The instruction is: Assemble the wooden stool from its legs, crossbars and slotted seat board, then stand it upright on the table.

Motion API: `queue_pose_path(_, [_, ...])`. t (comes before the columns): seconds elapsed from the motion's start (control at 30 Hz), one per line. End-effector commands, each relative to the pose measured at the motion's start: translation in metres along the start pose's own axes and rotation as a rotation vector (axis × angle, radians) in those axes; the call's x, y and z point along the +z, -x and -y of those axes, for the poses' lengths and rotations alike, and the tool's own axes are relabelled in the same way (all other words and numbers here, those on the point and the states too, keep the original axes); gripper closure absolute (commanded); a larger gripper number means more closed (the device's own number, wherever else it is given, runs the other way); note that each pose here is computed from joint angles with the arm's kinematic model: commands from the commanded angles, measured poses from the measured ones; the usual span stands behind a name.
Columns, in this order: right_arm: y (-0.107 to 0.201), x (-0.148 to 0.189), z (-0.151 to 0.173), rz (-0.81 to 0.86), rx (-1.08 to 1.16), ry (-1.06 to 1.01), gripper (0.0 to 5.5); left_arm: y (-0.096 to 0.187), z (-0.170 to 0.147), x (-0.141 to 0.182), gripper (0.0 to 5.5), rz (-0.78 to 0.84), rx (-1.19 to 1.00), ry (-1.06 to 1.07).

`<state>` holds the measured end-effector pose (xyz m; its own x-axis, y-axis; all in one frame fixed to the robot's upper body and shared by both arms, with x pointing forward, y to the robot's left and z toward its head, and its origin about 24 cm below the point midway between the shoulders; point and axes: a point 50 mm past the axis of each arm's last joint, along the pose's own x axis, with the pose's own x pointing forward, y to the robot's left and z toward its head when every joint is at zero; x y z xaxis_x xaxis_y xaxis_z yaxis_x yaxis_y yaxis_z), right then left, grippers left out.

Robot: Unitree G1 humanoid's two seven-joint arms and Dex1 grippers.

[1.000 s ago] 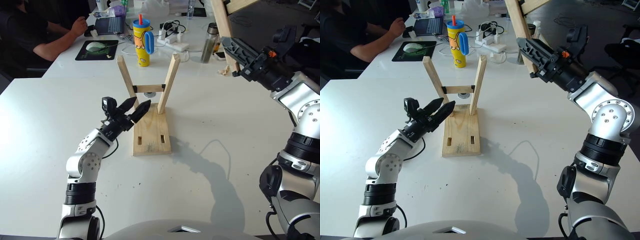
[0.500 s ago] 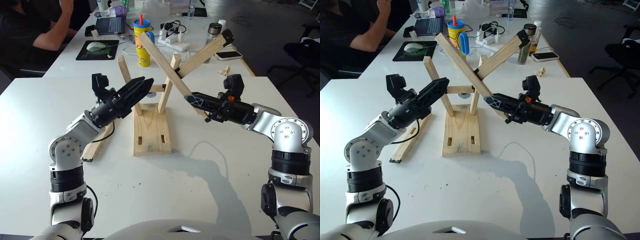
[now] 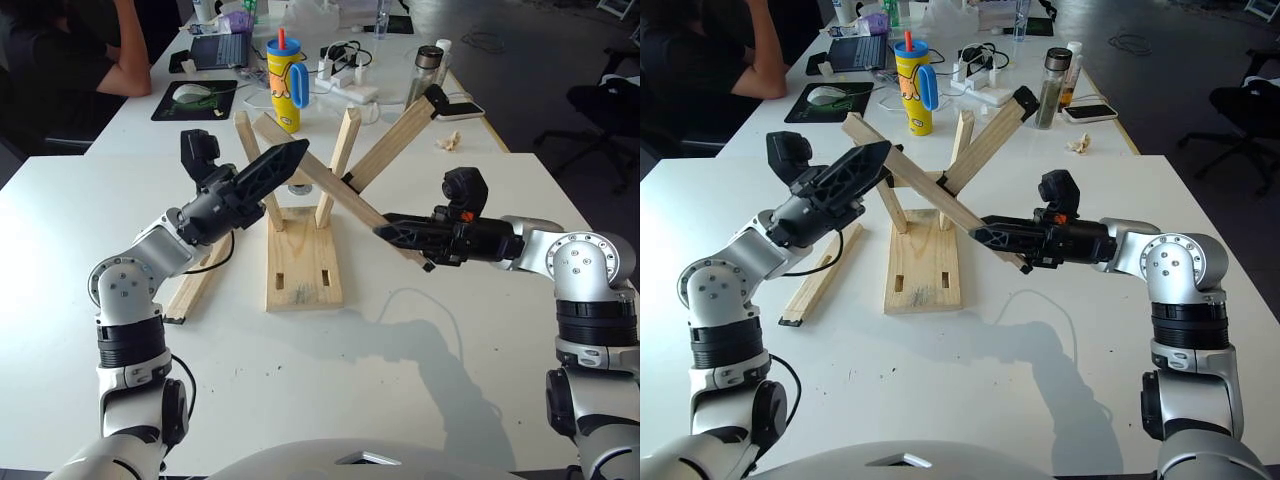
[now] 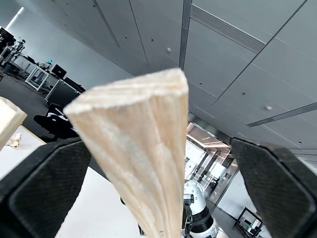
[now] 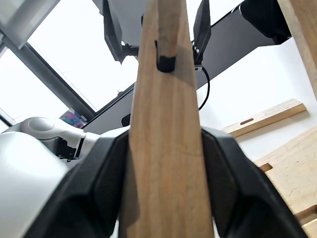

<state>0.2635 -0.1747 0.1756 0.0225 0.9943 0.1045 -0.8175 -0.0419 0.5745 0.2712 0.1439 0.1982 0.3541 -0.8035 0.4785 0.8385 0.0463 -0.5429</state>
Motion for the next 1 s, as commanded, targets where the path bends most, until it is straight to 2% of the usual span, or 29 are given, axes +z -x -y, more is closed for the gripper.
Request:
queue_pose_path(0.03, [0.0, 0.004, -0.003, -0.031, 0.016, 0.018, 3.45, -0.002, 0.003, 0.001, 0.67, -0.04, -0.011, 0.007])
queue_pose_path(0.63, [0.0, 0.003, -0.006, -0.059, 0.039, 0.034, 3.45, 0.005, 0.001, -0.005, 3.37, -0.135, 0.004, 0.023])
queue_pose_path(0.73, [-0.001, 0.003, -0.005, -0.059, 0.029, 0.043, 3.45, 0.007, 0.0, -0.004, 3.48, -0.138, 0.014, 0.017])
queue_pose_path(0.77, [0.0, 0.003, -0.003, -0.059, 0.011, 0.041, 3.08, 0.008, -0.001, -0.004, 3.48, -0.139, 0.02, 0.013])
queue_pose_path(1.0, [0.013, -0.007, 0.004, -0.06, -0.071, 0.013, 2.06, 0.028, -0.005, 0.011, 3.48, -0.121, 0.107, -0.052])
